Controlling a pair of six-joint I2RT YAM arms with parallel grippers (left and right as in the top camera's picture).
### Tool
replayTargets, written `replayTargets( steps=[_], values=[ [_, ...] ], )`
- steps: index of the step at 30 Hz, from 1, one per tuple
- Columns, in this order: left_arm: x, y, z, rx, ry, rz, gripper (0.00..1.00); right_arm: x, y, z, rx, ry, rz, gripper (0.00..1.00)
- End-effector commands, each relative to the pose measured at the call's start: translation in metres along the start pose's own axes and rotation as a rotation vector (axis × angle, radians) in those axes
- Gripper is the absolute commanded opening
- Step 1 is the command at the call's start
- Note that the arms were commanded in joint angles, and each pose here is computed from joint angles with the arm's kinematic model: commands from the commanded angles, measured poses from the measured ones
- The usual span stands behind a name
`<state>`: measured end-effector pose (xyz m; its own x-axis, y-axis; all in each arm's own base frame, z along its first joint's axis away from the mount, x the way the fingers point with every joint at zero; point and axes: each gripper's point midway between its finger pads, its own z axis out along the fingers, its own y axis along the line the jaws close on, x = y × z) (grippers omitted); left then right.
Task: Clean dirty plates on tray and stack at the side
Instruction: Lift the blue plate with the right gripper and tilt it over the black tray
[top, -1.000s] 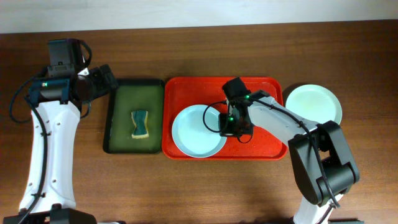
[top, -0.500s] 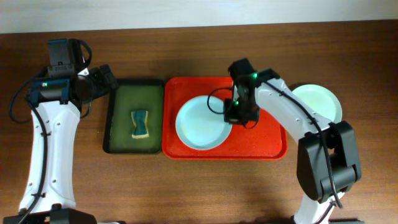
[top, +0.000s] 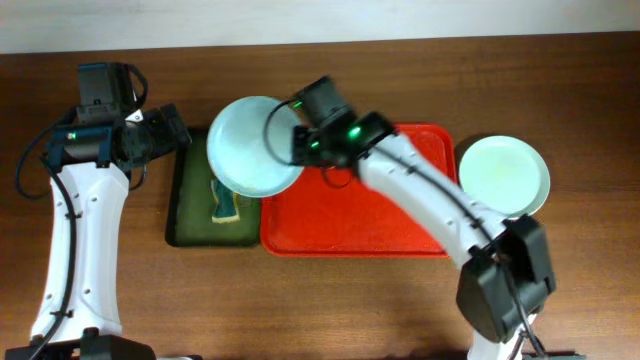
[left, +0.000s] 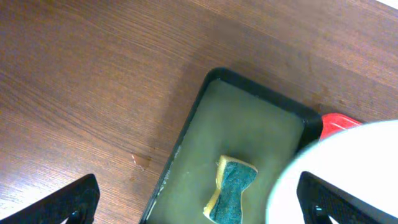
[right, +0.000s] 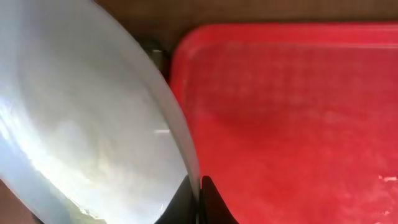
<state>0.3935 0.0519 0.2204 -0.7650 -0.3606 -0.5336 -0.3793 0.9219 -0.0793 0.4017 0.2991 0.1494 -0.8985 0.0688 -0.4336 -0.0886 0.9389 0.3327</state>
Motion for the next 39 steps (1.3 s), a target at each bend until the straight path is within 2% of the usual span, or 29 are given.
replayTargets(
  steps=[1, 2, 7, 11, 16, 20, 28, 33, 39],
  values=[
    [0.001, 0.002, 0.003, -0.011, 0.005, -0.012, 0.99, -0.007, 0.013, -0.012, 0.204, -0.217, -0.089, 0.04],
    [0.001, 0.002, 0.003, -0.011, 0.004, -0.012, 0.99, -0.008, 0.017, -0.021, 0.289, -0.308, -0.129, 0.04],
    [0.001, 0.002, 0.003, -0.011, 0.005, -0.012, 0.99, -0.018, 0.066, -0.057, 0.418, -0.579, -0.387, 0.04],
    [0.001, 0.002, 0.003, -0.011, 0.005, -0.012, 1.0, -0.036, 0.095, -0.104, 0.586, -0.802, -0.525, 0.04],
    [0.001, 0.002, 0.003, -0.011, 0.004, -0.012, 0.99, -0.055, 0.117, -0.126, 0.63, -0.878, -0.653, 0.04],
    [0.001, 0.002, 0.003, -0.011, 0.004, -0.012, 0.99, -0.065, 0.127, -0.141, 0.596, -0.956, -0.605, 0.04],
    [0.001, 0.002, 0.003, -0.011, 0.004, -0.012, 0.99, -0.071, 0.132, -0.15, 0.569, -1.003, -0.561, 0.04],
    [0.001, 0.002, 0.003, -0.011, 0.005, -0.012, 0.99, -0.083, 0.141, -0.174, 0.592, -1.08, -0.592, 0.04],
    [0.001, 0.002, 0.003, -0.011, 0.005, -0.012, 0.99, -0.087, 0.144, -0.185, 0.624, -1.102, -0.625, 0.04]
  ],
)
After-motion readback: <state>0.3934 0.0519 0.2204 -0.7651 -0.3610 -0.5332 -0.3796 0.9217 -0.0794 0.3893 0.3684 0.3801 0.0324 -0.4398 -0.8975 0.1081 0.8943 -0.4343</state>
